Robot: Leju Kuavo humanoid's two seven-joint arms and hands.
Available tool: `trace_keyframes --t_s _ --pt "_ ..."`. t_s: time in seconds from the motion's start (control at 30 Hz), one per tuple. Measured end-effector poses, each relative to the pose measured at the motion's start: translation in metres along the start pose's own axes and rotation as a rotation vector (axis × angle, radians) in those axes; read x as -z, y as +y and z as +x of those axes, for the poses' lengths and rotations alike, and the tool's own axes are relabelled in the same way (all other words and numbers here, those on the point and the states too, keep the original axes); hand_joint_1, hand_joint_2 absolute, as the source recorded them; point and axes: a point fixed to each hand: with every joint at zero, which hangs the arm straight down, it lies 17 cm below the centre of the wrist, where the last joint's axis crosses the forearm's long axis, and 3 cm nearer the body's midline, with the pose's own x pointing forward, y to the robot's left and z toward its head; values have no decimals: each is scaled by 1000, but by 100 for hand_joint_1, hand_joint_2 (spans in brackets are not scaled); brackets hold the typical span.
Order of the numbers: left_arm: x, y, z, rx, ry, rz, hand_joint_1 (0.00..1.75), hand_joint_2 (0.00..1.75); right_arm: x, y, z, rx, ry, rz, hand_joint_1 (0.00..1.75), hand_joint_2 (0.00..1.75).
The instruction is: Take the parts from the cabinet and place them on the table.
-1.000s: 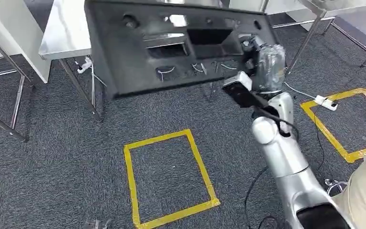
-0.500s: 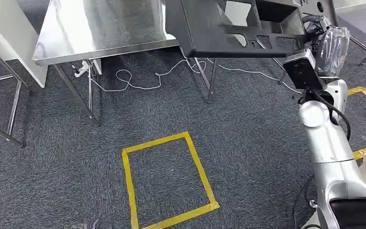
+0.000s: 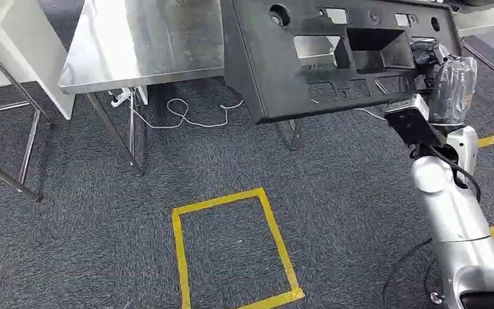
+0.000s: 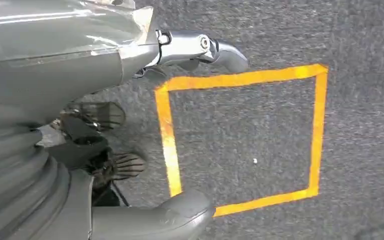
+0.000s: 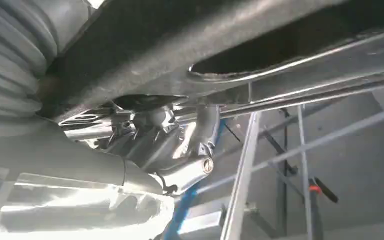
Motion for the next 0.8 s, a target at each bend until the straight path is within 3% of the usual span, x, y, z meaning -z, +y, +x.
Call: trace_keyframes --t_s 0.8 --pt "1 1 0 -13 12 -4 0 175 7 -23 -11 -35 19 5 175 175"
